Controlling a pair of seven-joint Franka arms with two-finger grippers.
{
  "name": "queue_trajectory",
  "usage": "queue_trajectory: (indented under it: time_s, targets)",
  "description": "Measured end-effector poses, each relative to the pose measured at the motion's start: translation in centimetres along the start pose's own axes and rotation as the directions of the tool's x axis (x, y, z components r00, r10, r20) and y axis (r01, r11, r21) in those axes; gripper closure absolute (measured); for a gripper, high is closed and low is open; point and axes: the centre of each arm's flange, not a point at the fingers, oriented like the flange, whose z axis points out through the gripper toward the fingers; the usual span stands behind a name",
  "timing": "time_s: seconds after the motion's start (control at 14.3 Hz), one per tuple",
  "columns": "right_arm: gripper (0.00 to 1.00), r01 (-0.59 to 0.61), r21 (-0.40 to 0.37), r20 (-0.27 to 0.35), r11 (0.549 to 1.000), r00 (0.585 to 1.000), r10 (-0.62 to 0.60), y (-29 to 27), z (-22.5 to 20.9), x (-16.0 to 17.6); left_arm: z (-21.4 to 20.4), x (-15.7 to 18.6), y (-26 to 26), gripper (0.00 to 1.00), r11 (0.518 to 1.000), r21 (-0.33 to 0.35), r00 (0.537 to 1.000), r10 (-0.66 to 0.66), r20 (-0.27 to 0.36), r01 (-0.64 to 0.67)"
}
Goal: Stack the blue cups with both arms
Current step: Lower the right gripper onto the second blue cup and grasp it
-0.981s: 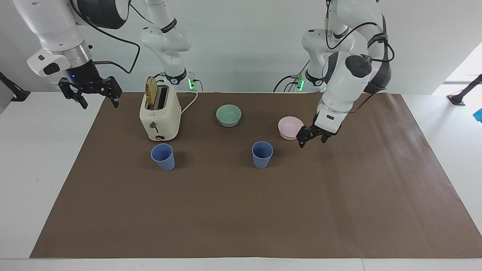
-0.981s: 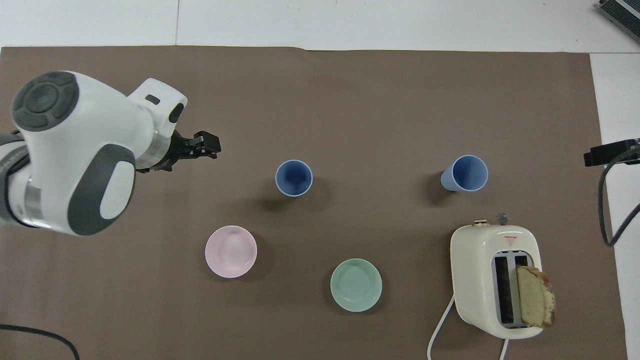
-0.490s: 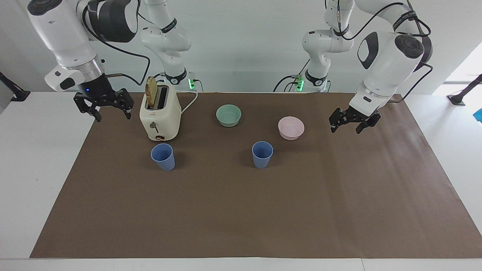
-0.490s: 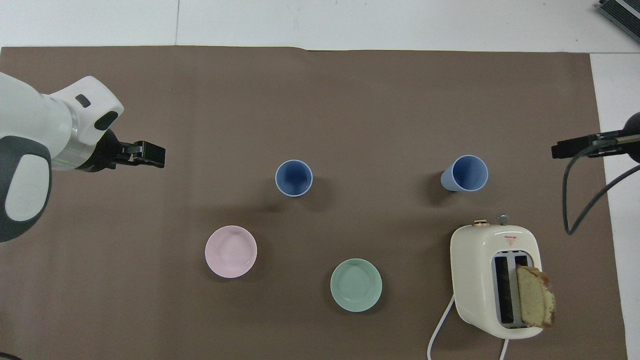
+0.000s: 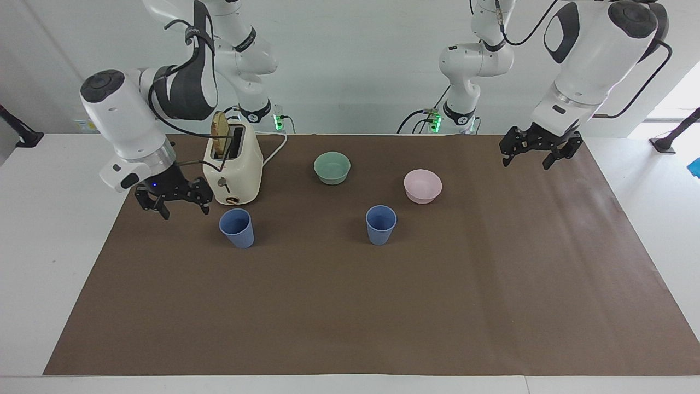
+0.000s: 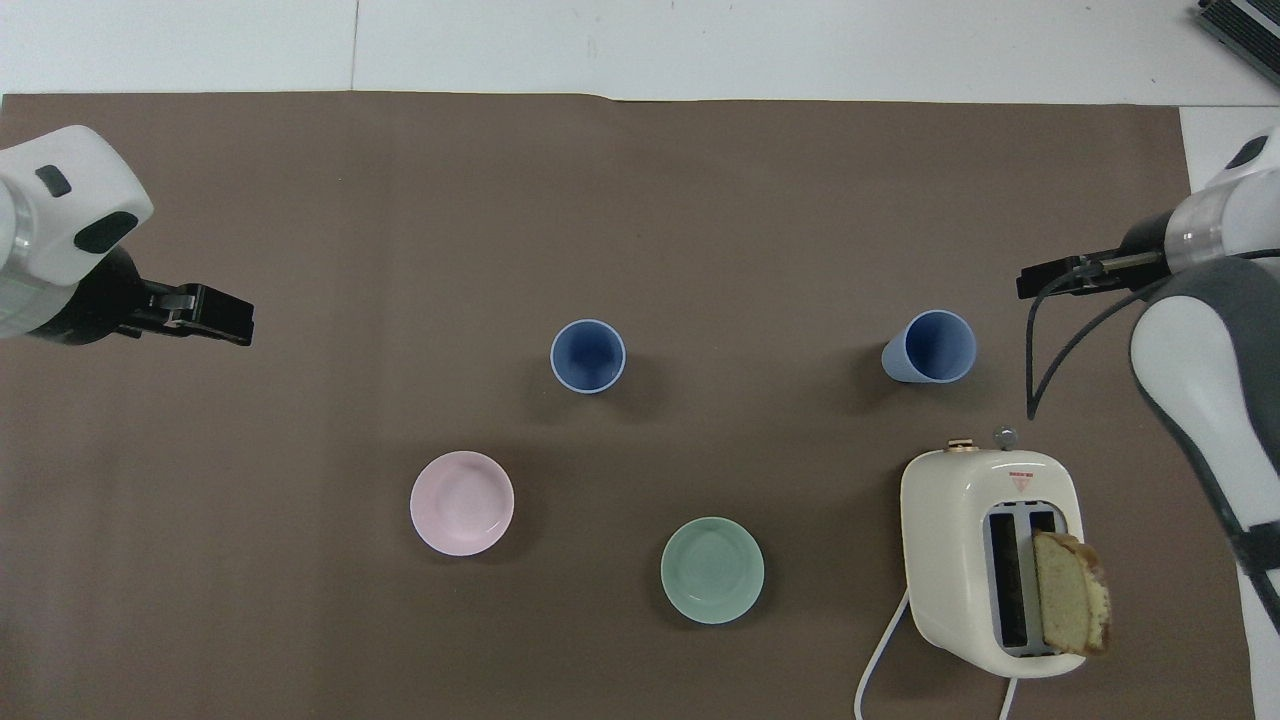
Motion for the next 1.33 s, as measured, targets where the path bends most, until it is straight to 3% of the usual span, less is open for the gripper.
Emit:
queue_trajectory:
  time_s: [0.28, 0.63, 0.98, 1.33]
  targets:
    - [0.00, 0.016, 0.006, 0.018, 1.000, 1.000, -0.016, -1.2, 2.7, 0.2, -2.6, -2.2, -0.7, 0.00, 1.000, 0.007, 1.000, 0.021, -0.002, -0.021]
    - [0.00, 0.044, 0.015, 0.057, 0.999, 0.997, -0.045, -2.8, 5.4, -0.6, -2.6, -2.2, -1.9, 0.00, 1.000, 0.007, 1.000, -0.001, -0.001, 0.001]
    - [0.00, 0.072, 0.024, 0.098, 0.997, 0.992, -0.074, -3.3, 7.3, -1.6, -4.8, -2.4, -2.1, 0.00, 1.000, 0.009, 0.999, -0.005, -0.046, 0.006]
    - [0.00, 0.076, 0.026, 0.109, 0.997, 0.991, -0.079, -3.3, 9.2, -2.4, -4.7, -2.5, -2.4, 0.00, 1.000, 0.008, 0.999, -0.010, -0.033, 0.010]
